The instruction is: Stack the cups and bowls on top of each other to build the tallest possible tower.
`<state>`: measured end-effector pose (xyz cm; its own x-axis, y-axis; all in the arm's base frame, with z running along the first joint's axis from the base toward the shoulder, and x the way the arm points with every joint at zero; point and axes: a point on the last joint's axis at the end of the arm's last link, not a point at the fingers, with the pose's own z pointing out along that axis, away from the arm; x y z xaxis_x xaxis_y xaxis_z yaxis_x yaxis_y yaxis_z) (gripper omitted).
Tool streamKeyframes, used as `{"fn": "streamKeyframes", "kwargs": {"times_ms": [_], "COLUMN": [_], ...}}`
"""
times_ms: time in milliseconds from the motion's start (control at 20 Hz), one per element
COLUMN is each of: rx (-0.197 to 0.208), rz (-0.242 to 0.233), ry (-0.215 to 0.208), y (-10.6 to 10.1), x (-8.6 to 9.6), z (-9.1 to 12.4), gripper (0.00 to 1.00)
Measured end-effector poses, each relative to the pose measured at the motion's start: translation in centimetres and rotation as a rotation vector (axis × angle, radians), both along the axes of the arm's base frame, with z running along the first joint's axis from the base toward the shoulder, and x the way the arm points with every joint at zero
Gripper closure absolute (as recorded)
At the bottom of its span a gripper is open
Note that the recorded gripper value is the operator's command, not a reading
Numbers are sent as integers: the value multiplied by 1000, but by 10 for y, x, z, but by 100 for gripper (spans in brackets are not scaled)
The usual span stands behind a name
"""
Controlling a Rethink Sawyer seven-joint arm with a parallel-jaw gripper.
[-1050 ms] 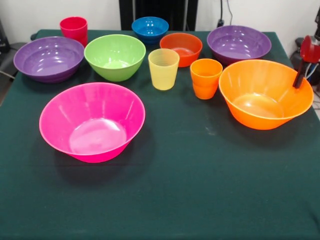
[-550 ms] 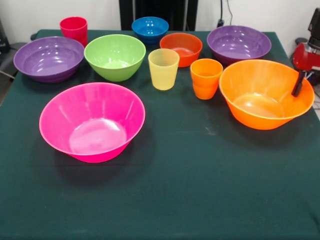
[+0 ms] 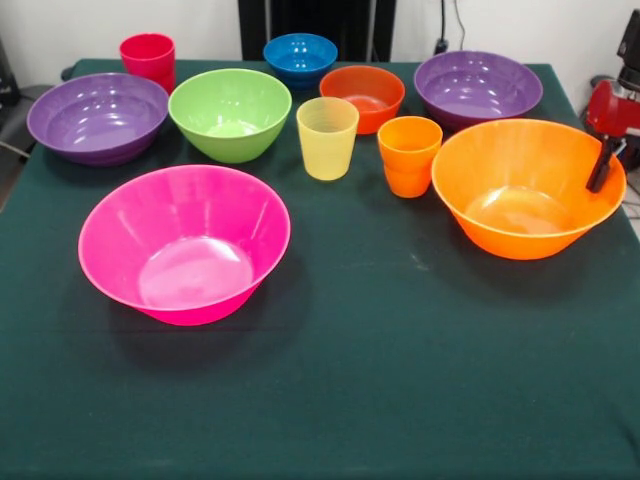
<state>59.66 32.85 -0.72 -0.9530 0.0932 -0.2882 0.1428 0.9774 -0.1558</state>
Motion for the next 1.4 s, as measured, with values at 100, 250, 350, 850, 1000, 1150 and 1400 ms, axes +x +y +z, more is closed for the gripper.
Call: {"fn": "streamKeyframes", "kwargs": {"times_ms": [100,250,350,850,1000,1150,1400], "rx": [10,23,32,41,42,43,43], "rz": [-6,-17,-26,-37,-37,-37,-37], "ry": [3,6,4,-10,-12,-13,-13], "y": [-1,-2,-5,-9,-9,-9,-9], "x": [2,5,9,17,17,18,18], "z": [-1,-1,1,11,13,13,13], "gripper": [100,100,100,0,0,0,0]}}
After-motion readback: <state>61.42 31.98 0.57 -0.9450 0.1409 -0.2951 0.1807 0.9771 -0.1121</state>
